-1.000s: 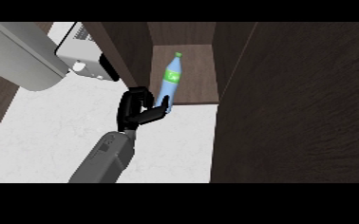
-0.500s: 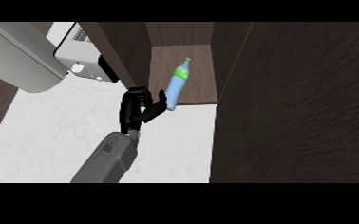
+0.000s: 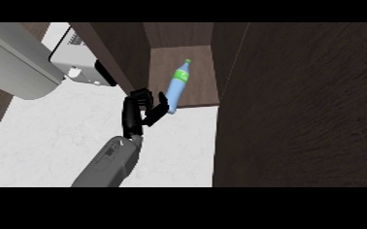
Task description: Pick up the bottled water, place it into the cabinet and close the cabinet
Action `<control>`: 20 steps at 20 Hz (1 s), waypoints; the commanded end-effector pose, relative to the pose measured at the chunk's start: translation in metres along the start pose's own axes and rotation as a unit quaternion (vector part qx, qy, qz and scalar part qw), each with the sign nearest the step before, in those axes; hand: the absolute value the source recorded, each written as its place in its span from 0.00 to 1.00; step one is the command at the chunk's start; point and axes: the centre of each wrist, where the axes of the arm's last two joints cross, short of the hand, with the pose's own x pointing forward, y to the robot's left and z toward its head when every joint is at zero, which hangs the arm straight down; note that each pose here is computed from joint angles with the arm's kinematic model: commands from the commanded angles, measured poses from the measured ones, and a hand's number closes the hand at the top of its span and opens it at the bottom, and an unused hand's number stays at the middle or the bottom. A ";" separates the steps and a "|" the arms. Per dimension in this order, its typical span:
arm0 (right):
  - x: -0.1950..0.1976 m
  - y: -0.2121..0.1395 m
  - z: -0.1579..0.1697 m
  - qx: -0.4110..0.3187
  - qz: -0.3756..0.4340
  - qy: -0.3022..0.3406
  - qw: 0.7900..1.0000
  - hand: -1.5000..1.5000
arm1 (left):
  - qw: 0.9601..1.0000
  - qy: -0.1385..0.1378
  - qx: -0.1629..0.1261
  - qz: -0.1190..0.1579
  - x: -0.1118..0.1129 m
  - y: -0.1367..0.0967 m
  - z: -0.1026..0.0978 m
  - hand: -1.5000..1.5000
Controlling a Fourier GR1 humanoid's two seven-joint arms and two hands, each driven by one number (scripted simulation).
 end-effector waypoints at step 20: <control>0.000 -0.004 -0.003 0.027 -0.027 -0.006 0.999 0.00 | 0.995 -0.087 0.025 -0.044 0.099 -0.026 -0.076 0.00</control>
